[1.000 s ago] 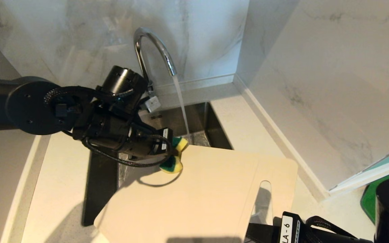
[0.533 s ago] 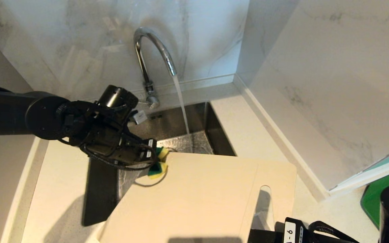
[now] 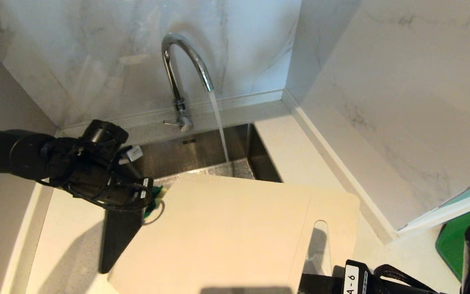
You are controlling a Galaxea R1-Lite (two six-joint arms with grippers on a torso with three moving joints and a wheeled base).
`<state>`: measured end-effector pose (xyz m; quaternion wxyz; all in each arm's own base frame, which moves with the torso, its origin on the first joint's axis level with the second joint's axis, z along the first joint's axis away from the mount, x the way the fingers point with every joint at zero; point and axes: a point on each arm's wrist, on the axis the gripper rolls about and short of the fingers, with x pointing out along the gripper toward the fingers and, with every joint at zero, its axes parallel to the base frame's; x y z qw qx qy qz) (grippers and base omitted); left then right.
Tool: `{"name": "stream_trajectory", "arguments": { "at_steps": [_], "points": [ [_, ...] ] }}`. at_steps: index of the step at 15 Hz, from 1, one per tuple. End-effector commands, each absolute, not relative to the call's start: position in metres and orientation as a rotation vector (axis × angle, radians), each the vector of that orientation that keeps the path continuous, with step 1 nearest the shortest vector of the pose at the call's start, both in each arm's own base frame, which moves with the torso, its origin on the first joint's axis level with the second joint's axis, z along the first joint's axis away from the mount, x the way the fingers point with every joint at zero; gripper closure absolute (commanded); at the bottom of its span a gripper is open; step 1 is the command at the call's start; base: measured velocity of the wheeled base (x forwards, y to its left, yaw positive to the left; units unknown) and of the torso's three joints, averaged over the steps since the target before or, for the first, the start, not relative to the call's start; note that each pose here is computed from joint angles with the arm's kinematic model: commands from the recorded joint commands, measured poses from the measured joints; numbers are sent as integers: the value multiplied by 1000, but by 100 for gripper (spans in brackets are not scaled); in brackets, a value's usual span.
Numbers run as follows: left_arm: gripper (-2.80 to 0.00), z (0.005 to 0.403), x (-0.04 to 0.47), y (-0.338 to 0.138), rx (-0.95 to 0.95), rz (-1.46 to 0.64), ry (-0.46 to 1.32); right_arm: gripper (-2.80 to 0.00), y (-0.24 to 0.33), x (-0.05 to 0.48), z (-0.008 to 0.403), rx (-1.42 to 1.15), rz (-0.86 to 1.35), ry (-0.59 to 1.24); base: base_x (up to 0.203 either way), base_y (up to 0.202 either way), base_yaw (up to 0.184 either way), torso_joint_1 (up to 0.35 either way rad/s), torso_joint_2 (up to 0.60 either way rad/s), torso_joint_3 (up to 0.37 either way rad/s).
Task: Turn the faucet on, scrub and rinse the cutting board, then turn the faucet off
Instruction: Scrub the cutting board underwater, then put down the cutting board
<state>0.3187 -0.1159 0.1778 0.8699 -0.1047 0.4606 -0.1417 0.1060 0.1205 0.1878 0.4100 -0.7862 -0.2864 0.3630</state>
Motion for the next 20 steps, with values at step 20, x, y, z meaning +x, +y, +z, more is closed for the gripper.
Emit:
{"name": "stream_trajectory", "arguments": {
  "at_steps": [20],
  "points": [
    [0,272,250,-22,-331,-205,671,0,121,109,184,-1965,920,-652,0,0,0,0,0,0]
  ]
}}
